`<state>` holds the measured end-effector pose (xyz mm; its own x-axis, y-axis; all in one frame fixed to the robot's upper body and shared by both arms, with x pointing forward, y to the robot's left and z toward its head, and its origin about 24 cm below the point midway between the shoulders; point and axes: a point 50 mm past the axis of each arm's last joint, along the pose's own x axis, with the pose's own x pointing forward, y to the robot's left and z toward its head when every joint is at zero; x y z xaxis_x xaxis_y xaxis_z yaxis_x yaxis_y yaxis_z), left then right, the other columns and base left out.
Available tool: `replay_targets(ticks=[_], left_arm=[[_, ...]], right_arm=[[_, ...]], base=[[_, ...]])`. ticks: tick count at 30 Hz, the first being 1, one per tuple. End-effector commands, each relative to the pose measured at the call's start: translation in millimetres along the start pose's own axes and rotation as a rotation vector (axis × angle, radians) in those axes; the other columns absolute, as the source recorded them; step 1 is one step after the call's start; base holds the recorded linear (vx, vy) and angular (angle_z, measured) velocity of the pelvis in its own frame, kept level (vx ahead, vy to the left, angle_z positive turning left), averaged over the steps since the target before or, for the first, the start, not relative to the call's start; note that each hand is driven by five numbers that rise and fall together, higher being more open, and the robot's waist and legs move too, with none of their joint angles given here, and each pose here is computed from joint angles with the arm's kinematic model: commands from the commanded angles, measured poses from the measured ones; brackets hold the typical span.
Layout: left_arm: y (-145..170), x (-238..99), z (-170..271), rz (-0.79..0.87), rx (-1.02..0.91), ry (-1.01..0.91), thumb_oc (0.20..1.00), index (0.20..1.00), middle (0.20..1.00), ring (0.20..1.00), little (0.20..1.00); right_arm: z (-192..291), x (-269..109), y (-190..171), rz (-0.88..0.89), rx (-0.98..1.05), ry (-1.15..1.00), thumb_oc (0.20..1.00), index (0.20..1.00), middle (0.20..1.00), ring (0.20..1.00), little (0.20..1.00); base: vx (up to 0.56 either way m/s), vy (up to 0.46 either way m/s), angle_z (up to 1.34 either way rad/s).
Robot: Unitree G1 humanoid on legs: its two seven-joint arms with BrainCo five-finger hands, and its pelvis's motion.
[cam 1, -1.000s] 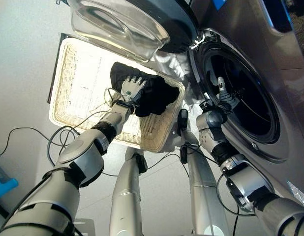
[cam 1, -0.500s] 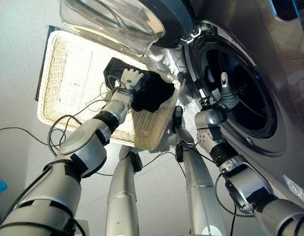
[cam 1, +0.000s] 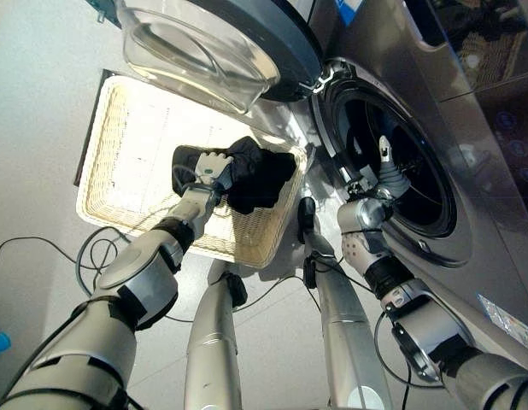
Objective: Put the clothes into the washing machine.
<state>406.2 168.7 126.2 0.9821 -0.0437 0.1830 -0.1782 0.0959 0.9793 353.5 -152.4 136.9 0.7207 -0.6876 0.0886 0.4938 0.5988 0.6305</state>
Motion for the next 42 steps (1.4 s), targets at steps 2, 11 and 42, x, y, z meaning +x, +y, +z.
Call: replay_targets(ticks=[2,11,42], left_arm=[[23.2,2.3,-4.0,0.221,-0.244,-0.001,0.200,0.200,0.200,0.200,0.200],[21.8,-31.8,-17.8,0.502,-0.628,-0.030,0.200,0.200,0.200,0.200,0.200],[72.8,-40.8,53.1,0.264,-0.907,-0.662,0.200,0.200,0.200,0.200,0.200]], right_arm=[[1.9,-11.7,7.8,0.180,-0.086,-0.036,1.000,1.000,1.000,1.000,1.000],[-46.7,-26.7,-39.2,0.735,-0.915,-0.015,1.000,1.000,1.000,1.000,1.000],[3.9,-13.5,60.6,1.281,-1.239,-0.471,1.000,1.000,1.000,1.000,1.000]], base=[[0.00,0.000,0.00],[0.01,-0.026,0.10],[0.01,-0.037,0.09]])
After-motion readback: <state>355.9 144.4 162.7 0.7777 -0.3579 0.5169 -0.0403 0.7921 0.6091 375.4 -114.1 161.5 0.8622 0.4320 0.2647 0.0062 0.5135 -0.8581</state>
